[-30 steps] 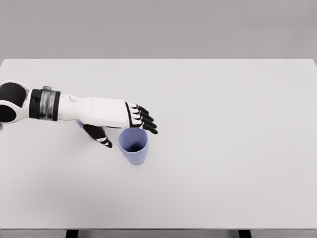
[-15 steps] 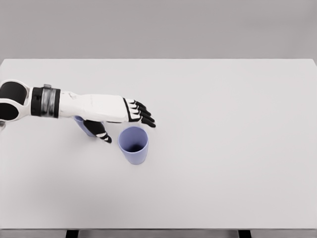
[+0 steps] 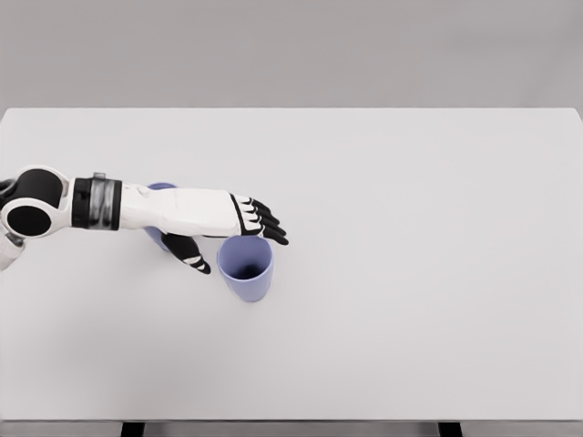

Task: Place the right cup on the left cup with left arm

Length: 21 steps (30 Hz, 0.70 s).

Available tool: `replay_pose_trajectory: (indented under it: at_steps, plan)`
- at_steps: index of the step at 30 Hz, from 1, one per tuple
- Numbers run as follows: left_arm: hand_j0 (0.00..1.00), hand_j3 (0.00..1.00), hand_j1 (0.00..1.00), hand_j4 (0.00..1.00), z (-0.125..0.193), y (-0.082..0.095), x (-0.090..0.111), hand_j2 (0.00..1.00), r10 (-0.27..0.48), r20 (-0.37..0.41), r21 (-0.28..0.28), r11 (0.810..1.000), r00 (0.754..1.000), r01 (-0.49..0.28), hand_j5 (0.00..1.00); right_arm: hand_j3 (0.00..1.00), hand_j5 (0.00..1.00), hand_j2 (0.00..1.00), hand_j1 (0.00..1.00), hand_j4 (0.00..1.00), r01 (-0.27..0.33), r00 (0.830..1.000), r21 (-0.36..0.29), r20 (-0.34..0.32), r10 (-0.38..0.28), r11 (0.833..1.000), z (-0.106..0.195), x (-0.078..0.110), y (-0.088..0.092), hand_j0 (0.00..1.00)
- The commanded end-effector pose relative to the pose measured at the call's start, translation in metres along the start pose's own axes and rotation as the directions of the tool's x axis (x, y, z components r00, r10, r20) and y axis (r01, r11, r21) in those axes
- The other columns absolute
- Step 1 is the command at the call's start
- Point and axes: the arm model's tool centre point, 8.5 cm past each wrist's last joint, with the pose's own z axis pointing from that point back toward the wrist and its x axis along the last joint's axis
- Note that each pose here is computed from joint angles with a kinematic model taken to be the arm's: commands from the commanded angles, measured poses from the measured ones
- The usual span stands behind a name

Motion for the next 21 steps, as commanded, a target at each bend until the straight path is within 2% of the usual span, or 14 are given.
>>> replay_pose_trajectory:
  at_steps: [1, 7, 18, 19, 21]
  plan:
    - [1.00, 1.00, 1.00, 1.00, -0.001, 0.000, 0.000, 1.00, 0.007, 0.002, 0.004, 1.000, 1.000, -0.007, 1.00, 1.00, 1.00, 1.00, 1.00, 1.00, 0.000, 1.000, 0.000, 0.000, 0.000, 1.000, 0.000, 0.000, 0.000, 1.00]
    - [1.00, 1.00, 1.00, 1.00, -0.007, -0.001, 0.002, 1.00, 0.010, 0.018, 0.008, 1.000, 1.000, -0.010, 1.00, 1.00, 1.00, 1.00, 1.00, 1.00, 0.000, 1.000, 0.000, 0.000, 0.000, 1.000, 0.000, 0.000, 0.000, 1.00]
    - [1.00, 1.00, 1.00, 1.00, -0.014, -0.014, 0.003, 1.00, 0.001, 0.015, -0.018, 1.000, 1.000, -0.001, 1.00, 1.00, 1.00, 1.00, 1.00, 1.00, 0.000, 1.000, 0.000, 0.000, 0.000, 1.000, 0.000, 0.000, 0.000, 1.00]
    - [0.90, 0.90, 0.90, 0.90, -0.014, -0.014, 0.003, 0.90, 0.002, 0.014, -0.018, 1.000, 1.000, -0.002, 0.90, 1.00, 1.00, 1.00, 1.00, 1.00, 0.000, 1.000, 0.000, 0.000, 0.000, 1.000, 0.000, 0.000, 0.000, 1.00]
    - [0.80, 0.80, 0.80, 0.80, -0.014, -0.015, 0.002, 0.80, 0.005, 0.013, -0.020, 1.000, 1.000, -0.004, 0.80, 1.00, 1.00, 1.00, 1.00, 1.00, 0.000, 1.000, 0.000, 0.000, 0.000, 1.000, 0.000, 0.000, 0.000, 1.00]
